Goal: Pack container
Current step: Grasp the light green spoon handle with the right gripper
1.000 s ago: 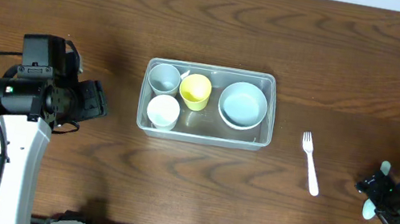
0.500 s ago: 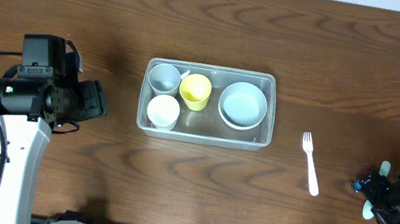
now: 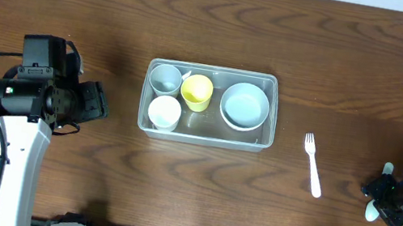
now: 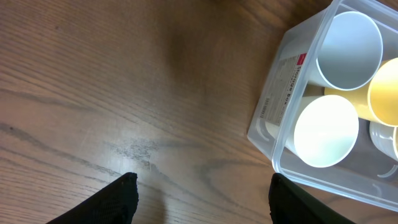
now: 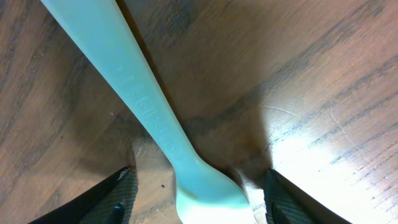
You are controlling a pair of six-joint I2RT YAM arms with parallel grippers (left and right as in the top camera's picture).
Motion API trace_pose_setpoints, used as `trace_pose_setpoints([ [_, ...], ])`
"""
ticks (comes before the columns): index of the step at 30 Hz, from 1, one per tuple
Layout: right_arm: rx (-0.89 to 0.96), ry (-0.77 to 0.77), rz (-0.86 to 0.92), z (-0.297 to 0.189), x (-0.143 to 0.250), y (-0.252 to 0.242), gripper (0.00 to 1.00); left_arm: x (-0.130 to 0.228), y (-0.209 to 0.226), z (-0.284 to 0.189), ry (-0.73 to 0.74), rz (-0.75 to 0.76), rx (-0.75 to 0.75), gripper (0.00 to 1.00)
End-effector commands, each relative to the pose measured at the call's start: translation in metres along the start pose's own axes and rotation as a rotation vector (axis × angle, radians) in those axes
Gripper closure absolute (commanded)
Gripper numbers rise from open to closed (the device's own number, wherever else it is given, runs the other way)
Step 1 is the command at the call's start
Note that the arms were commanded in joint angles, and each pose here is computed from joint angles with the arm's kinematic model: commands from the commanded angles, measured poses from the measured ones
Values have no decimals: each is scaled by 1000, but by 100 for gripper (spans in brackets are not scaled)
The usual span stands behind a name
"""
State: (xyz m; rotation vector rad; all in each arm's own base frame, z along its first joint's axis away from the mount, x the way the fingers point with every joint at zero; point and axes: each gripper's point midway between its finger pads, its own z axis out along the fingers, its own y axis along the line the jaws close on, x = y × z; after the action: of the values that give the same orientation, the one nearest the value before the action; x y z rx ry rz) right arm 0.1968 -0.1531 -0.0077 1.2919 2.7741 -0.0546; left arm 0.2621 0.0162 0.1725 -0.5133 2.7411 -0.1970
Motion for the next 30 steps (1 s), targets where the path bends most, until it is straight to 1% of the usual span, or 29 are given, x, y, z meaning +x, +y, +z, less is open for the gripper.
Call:
trace_pose_setpoints([
  [1, -34, 88, 3, 14, 20, 4, 36, 2, 2, -1, 0, -6, -6, 32],
  [8, -26, 120, 2, 13, 28, 2, 35, 2, 2, -1, 0, -5, -6, 32],
  [17, -18, 155, 3, 12, 36, 0, 39, 2, 2, -1, 0, -5, -6, 32],
  [22, -18, 156, 4, 12, 37, 0, 48, 2, 2, -1, 0, -5, -6, 32],
  [30, -18, 155, 4, 12, 36, 0, 57, 2, 2, -1, 0, -6, -6, 32],
])
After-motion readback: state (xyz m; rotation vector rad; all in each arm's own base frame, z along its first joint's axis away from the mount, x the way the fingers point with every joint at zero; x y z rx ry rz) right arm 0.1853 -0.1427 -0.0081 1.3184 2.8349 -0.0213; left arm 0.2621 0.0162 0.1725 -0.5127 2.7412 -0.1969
